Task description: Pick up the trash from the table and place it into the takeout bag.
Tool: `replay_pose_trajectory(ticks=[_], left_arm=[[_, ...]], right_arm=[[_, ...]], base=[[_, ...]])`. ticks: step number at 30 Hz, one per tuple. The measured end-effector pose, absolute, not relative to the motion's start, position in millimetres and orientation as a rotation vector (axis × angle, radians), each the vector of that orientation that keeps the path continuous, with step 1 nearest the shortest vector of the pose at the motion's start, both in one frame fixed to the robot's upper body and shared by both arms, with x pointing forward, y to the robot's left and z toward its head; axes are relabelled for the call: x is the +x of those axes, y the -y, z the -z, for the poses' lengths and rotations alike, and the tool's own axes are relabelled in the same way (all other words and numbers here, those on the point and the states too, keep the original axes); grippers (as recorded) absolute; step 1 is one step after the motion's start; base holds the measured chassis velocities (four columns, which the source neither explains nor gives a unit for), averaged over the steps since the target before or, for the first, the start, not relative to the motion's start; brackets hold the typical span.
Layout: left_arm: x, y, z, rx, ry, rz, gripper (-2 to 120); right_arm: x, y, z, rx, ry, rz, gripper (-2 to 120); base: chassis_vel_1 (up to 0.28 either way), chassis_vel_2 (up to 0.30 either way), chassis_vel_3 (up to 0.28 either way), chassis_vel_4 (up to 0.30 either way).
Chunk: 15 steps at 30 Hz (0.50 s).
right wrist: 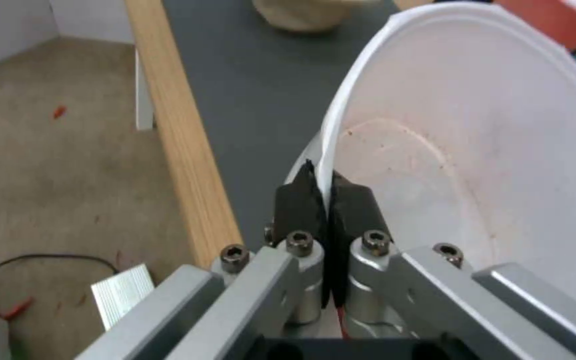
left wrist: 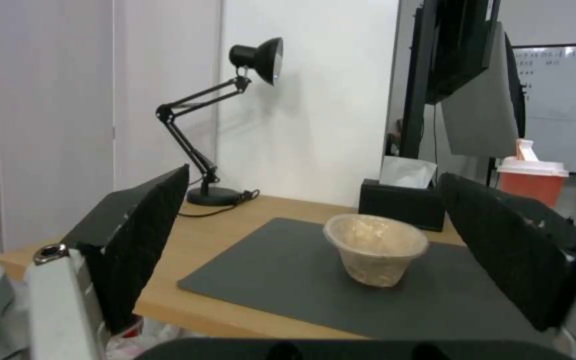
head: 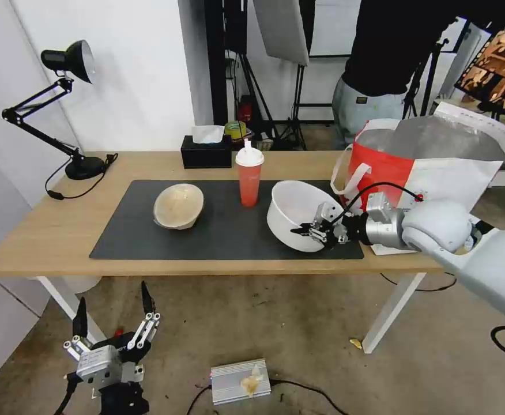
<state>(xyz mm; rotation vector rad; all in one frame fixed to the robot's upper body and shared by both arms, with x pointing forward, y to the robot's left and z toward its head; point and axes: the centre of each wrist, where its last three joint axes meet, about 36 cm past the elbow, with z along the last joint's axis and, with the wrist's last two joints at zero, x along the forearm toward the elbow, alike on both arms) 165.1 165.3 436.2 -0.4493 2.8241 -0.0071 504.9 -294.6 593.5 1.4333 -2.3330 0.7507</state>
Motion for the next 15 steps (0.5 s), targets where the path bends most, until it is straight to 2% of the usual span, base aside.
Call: replay_pose_trajectory(ticks=[15], left_arm=[[165.3,-163.9,-435.7,-0.455,-2.819,0.014,100]], right_arm=[[498.9,291.7,-654.6,1.494,2.458,-0.709,0]], base=[[0.0,0.0,0.0,0.0]])
